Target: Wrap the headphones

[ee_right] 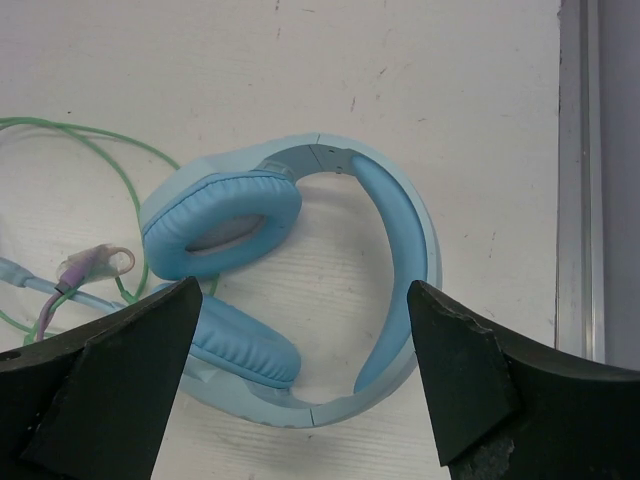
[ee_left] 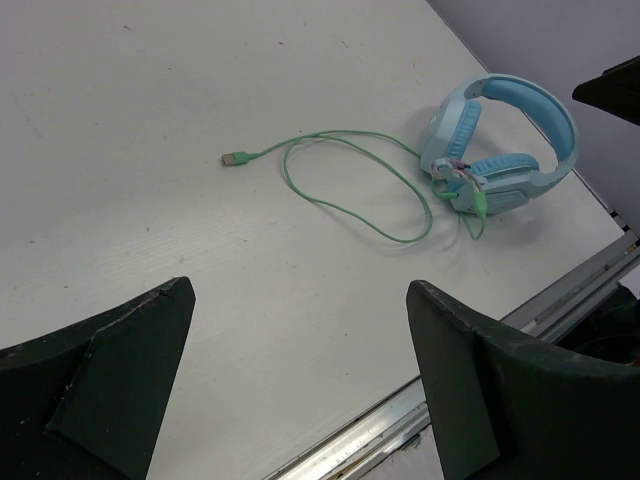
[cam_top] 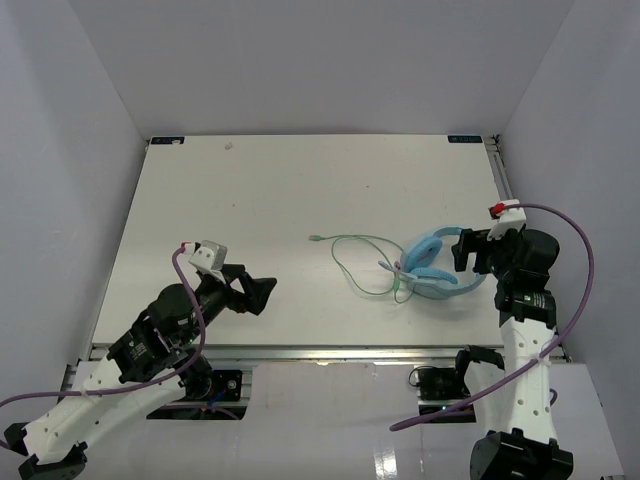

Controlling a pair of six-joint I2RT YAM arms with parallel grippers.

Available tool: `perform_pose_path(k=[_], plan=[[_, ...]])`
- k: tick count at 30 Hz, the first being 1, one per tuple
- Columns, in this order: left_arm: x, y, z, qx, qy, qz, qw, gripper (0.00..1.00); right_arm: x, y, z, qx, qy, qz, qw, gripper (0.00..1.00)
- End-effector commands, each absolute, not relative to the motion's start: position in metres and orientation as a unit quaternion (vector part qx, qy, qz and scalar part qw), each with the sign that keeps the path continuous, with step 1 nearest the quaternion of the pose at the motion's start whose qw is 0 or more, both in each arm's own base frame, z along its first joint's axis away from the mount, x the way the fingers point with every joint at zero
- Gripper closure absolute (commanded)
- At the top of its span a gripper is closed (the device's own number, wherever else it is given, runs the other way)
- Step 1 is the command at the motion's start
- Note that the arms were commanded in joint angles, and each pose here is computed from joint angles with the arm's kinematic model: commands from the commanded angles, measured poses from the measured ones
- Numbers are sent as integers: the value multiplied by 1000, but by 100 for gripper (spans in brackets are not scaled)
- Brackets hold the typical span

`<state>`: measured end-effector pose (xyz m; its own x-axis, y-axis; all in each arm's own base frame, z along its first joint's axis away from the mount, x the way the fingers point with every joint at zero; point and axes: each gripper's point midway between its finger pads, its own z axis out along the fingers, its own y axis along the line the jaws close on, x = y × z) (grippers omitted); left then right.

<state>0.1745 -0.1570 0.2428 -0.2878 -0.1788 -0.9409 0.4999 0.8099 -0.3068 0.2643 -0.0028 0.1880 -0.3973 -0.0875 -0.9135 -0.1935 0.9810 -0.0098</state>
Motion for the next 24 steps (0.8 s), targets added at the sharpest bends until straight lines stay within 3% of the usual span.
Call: perform_pose_path(k=[1,6,11,18,24], plan=[[174,-160,246,115,742,-295,591,2,267,6,201,-126,811,56,568,10],[173,-161,246,117,742,-296,590,2,261,18,180,-236,824,72,510,10],[172,-161,249,117,738,-300,593,2,265,39,166,-239,847,179,439,10],[171,-160,252,118,734,-304,595,2,310,-22,150,-112,904,61,407,7],[169,-161,255,122,730,-311,597,2,328,-53,124,-101,918,-8,384,3]])
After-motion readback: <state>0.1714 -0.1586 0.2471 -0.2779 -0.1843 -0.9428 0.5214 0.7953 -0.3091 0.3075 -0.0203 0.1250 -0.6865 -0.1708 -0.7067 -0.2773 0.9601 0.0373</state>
